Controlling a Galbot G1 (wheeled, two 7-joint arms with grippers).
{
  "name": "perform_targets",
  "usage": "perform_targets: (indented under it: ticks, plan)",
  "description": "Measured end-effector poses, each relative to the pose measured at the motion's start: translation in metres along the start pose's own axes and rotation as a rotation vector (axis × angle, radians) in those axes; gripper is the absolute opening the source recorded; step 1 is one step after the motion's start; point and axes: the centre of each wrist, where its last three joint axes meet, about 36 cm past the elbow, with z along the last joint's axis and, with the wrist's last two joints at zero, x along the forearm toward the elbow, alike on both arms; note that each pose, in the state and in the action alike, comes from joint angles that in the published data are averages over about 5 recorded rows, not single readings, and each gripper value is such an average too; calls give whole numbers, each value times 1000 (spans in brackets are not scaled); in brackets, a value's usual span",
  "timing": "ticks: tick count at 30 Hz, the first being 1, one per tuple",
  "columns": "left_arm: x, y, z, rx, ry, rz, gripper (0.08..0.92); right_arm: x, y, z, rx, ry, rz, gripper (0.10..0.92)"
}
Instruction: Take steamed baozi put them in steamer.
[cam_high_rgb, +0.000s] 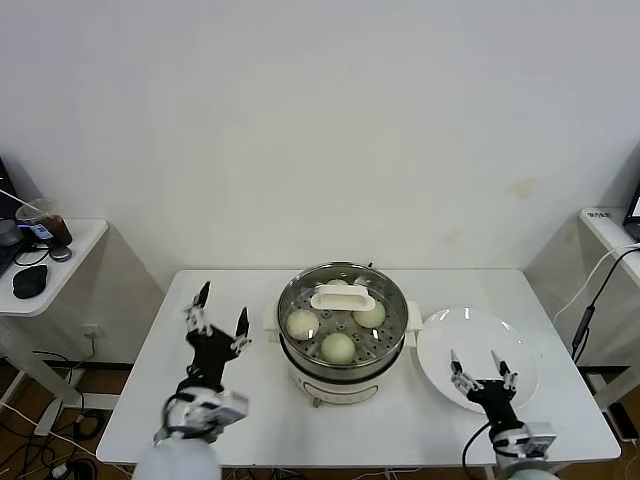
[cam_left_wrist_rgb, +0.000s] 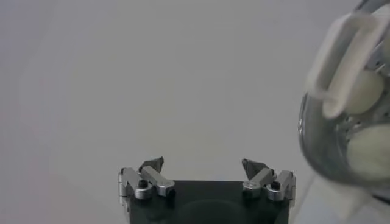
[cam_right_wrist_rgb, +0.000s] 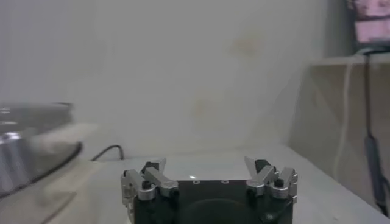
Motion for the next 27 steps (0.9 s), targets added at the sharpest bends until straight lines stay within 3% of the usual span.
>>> perform_targets:
  ticks: [3,12,27]
  plan:
    - [8,-3,24,138,13,45,823,4,7,3,-1,13,-9,823]
    - [37,-16,74,408,106,116,823,18,15,3,10,52,4,823]
    - [54,-14,94,595,103,106,823,35,11,-20,97,112,17,823]
